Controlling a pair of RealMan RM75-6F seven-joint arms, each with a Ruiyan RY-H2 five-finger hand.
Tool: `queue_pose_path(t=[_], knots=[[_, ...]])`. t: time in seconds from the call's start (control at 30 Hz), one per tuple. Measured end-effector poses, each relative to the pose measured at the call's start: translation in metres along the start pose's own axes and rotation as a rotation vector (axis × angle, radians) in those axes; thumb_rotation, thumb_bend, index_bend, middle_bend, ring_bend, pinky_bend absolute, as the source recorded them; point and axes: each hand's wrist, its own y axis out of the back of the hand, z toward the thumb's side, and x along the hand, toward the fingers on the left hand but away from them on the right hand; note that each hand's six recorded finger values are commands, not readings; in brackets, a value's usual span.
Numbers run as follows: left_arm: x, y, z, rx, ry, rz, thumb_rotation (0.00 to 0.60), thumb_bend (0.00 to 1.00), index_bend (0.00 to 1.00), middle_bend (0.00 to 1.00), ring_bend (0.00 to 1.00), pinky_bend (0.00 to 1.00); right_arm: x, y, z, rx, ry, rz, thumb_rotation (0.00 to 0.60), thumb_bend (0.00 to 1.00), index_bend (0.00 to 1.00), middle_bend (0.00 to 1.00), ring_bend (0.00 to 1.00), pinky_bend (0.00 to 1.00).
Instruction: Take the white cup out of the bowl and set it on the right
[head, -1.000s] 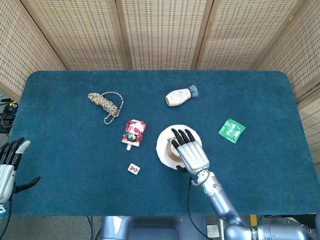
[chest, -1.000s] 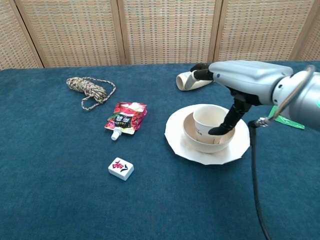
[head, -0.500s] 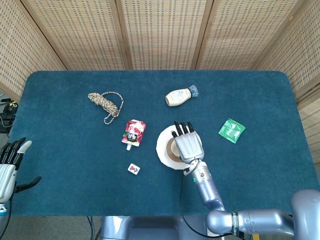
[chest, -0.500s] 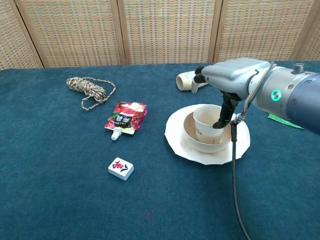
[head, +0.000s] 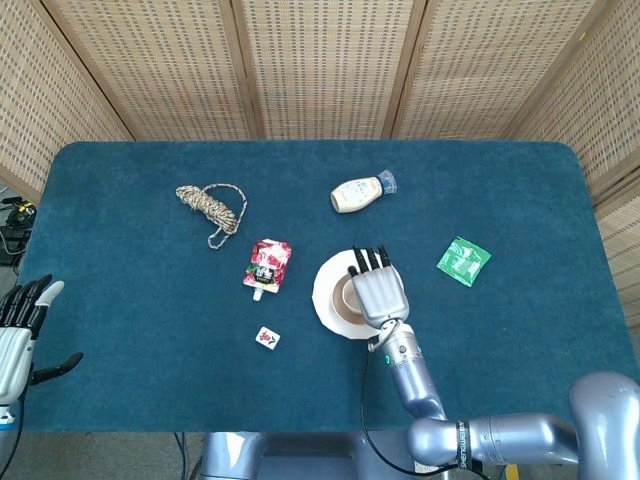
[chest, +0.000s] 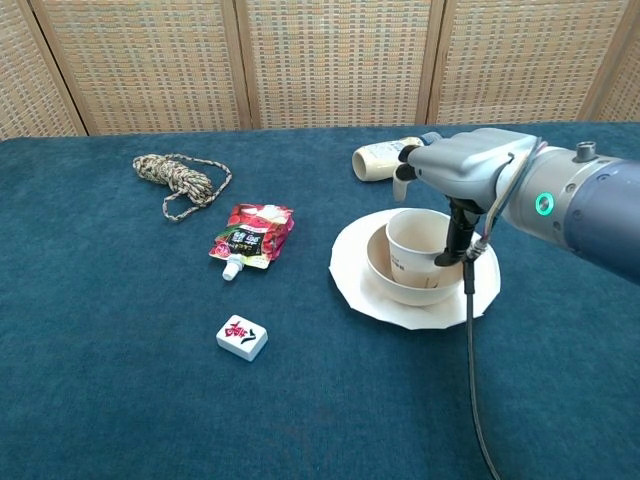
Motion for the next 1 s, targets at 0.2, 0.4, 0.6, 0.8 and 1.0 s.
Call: queue_pose_path(t=[0.2, 0.4, 0.6, 0.8, 1.0], knots=[[0.0, 0.0, 0.0, 0.0, 0.002, 0.0, 0.6, 0.03, 0.0, 0.0, 0.0, 0.0, -0.001, -0.001, -0.004, -0.002, -0.023, 0.008, 0.6, 0.37, 0.27, 0.0, 0.0, 0.05], [0.0, 0.0, 0.0, 0.0, 0.002, 0.001, 0.6, 0.03, 0.0, 0.0, 0.0, 0.0, 0.001, 0.004, -0.007, 0.004, -0.036, -0.006, 0.6, 0.37, 0.27, 0.0, 0.0, 0.05], [0.0, 0.001, 0.0, -0.001, 0.001, 0.003, 0.6, 0.03, 0.0, 0.0, 0.0, 0.0, 0.001, -0.002, -0.008, 0.0, -0.039, 0.014, 0.6, 0.37, 0.27, 0.0, 0.0, 0.06], [0.0, 0.001, 0.0, -0.002, 0.003, 0.004, 0.6, 0.03, 0.0, 0.0, 0.0, 0.0, -0.002, -0.007, -0.005, -0.004, -0.026, 0.012, 0.6, 0.37, 0.32, 0.0, 0.0, 0.09], [0.001, 0.001, -0.001, -0.003, 0.006, 0.002, 0.6, 0.03, 0.0, 0.0, 0.0, 0.0, -0.004, -0.009, -0.002, -0.004, -0.018, -0.005, 0.6, 0.37, 0.45, 0.04, 0.0, 0.14]])
